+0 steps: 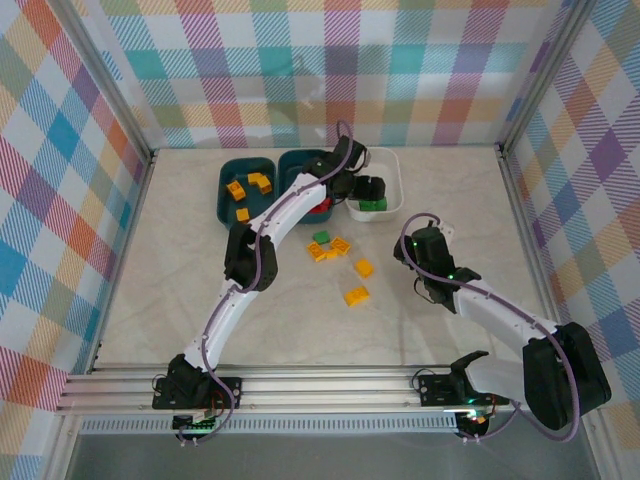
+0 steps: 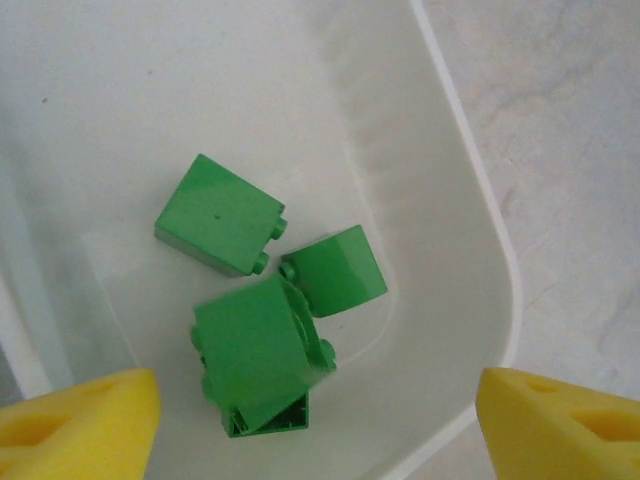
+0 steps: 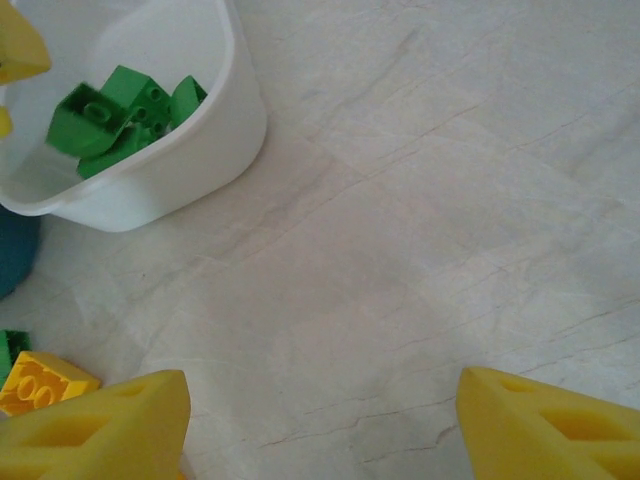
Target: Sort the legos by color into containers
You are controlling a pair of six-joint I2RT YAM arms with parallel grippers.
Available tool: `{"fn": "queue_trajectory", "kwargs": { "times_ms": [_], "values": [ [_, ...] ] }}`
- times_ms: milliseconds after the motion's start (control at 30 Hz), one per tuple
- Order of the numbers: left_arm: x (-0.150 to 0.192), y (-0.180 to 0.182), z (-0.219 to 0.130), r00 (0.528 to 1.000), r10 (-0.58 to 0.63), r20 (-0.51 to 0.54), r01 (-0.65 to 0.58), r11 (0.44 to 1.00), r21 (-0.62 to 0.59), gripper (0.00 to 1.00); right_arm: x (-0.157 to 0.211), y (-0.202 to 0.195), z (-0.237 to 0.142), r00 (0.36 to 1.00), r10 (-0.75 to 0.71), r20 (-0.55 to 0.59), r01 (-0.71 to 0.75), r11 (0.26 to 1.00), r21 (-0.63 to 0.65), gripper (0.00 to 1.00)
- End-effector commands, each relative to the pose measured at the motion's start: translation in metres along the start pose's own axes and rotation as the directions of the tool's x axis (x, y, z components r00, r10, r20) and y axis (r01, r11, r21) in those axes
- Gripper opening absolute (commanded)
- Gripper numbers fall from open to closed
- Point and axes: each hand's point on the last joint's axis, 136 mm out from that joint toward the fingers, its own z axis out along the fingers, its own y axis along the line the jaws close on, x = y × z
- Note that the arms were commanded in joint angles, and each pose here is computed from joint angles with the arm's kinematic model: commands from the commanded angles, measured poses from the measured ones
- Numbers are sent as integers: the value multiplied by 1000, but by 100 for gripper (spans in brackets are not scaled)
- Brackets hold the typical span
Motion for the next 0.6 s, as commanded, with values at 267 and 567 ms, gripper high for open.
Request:
{"fn": "queue_trajectory", "kwargs": {
  "times_ms": [267, 567],
  "values": [
    [-21, -49, -141, 987, 21, 162, -33, 997, 74, 100, 31, 52, 25, 956, -255, -143, 234, 961, -149, 75],
    [127, 76, -219, 912, -353, 210, 368, 929, -36, 100, 75, 92, 34, 860, -425, -281, 342, 891, -298, 83]
  ]
}}
